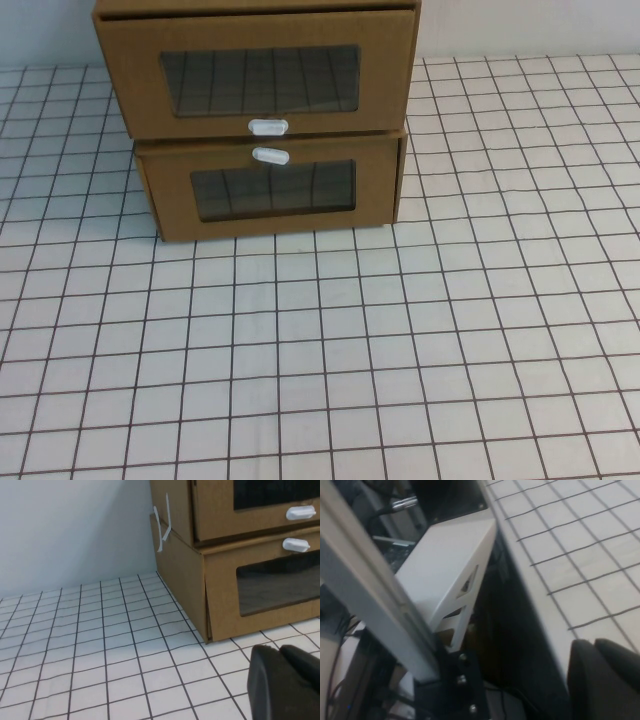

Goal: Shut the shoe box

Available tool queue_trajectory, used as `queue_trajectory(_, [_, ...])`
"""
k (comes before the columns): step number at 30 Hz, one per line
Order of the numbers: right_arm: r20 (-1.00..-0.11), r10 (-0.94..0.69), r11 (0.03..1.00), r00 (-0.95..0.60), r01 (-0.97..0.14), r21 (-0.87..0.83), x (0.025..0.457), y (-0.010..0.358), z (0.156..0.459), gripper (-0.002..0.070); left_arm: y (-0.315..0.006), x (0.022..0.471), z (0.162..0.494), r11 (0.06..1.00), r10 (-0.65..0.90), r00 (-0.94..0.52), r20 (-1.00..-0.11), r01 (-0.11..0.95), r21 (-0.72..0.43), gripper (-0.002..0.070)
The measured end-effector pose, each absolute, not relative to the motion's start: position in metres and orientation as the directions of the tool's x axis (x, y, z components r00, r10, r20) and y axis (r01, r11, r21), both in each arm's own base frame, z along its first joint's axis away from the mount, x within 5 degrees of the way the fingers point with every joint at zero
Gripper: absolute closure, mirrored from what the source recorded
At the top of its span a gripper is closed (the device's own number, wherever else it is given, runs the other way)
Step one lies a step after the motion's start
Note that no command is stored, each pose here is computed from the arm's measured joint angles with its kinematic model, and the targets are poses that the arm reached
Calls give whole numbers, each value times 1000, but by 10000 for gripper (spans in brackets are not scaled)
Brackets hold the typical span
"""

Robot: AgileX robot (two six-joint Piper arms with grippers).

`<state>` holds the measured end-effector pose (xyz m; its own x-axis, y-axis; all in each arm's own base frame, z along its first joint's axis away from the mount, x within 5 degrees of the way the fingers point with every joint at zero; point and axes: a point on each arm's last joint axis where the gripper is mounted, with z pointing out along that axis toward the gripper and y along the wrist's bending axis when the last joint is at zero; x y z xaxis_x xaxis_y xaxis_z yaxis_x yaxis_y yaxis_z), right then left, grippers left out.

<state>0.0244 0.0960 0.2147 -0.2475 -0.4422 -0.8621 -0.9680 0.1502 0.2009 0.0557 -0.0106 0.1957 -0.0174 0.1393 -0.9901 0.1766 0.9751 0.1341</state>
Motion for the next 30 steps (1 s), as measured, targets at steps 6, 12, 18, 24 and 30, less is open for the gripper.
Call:
queue_trajectory(6, [-848, -470, 71, -244, -968, 239, 16, 96, 214, 689, -11, 56, 195, 975, 141, -16, -990, 175, 136, 679])
queue_trajectory(12, [-847, -473, 62, -244, -968, 244, 15, 95, 214, 689, -11, 56, 195, 975, 142, -18, -990, 176, 137, 679])
queue_trajectory(18, [-847, -473, 62, -244, -968, 244, 15, 95, 214, 689, -11, 56, 195, 975, 142, -17, -990, 176, 137, 679])
queue_trajectory(24, [-847, -473, 62, -244, -968, 244, 15, 95, 214, 689, -11, 56, 195, 975, 142, -17, -990, 176, 137, 679])
queue_trajectory(30, [-902, -416, 197, -112, -980, 31, 28, 91, 219, 689, -11, 56, 195, 975, 144, -17, -989, 176, 138, 679])
